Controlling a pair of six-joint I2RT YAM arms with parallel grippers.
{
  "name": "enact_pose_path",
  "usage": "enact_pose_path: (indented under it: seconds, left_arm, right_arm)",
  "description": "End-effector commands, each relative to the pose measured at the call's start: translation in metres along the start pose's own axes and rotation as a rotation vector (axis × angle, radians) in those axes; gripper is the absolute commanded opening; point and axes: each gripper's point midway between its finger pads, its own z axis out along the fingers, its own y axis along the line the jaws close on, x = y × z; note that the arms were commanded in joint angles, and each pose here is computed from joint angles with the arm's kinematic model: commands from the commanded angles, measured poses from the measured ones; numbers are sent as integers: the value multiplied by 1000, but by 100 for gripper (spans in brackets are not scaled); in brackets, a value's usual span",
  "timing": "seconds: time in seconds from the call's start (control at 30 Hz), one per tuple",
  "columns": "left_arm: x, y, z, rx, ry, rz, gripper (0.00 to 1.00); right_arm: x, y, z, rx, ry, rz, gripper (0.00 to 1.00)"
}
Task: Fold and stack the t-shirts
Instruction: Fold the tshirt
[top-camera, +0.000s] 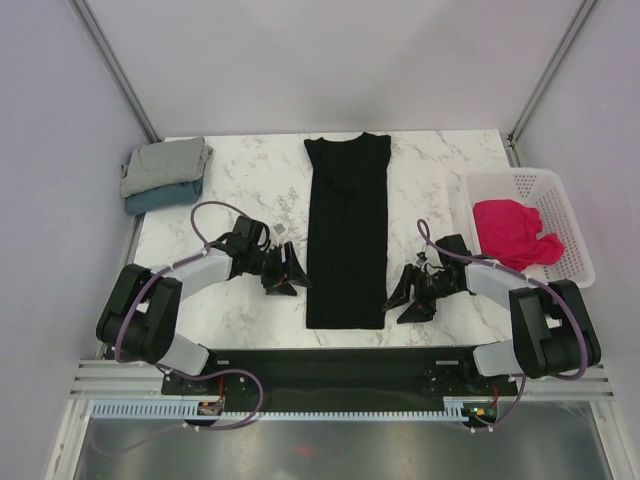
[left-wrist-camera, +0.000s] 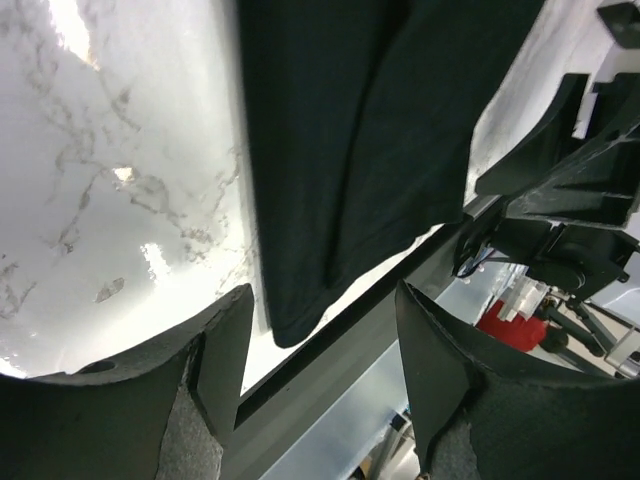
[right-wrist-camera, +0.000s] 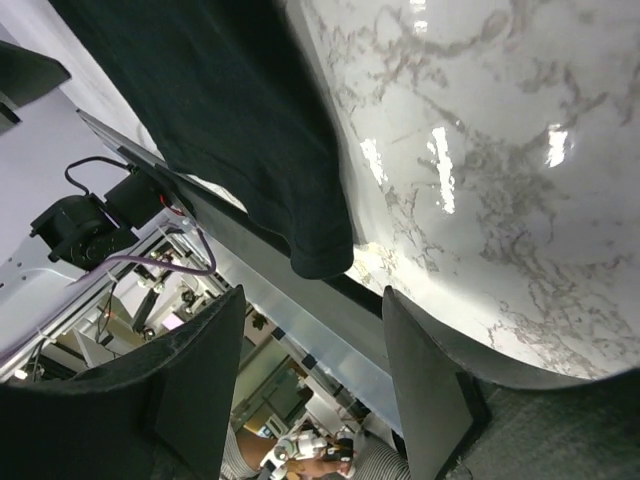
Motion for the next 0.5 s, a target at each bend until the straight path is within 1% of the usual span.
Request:
enact_pose_path:
  seconds: [0.0, 0.1, 0.2, 0.3, 0.33, 0.4, 0.43, 0.47]
  left_arm:
    - [10, 4, 8, 22, 49, -94, 66]
    - [16, 12, 14, 11, 84, -135, 64]
    - [19, 14, 18, 11, 103, -160, 62]
    - [28, 15, 18, 13, 121, -161, 57]
    - [30, 14, 17, 15, 119, -157, 54]
    - [35, 14, 16, 18, 129, -162, 52]
    - [36, 14, 16, 22, 132, -162, 49]
    - [38, 13, 16, 23, 135, -162, 49]
  right_arm:
    - [-22, 12, 2, 2, -30, -4, 65]
    - [-34, 11, 7, 31, -31, -18, 64]
    - [-36, 7, 12, 51, -14, -10, 64]
    - [-38, 7, 15, 54, -7, -12, 64]
    - [-37, 7, 16, 54, -3, -11, 64]
    - [-32, 7, 18, 58, 12, -12, 64]
    - [-28, 6, 20, 63, 22, -18, 63]
    - [-26, 6, 20, 65, 24, -20, 63]
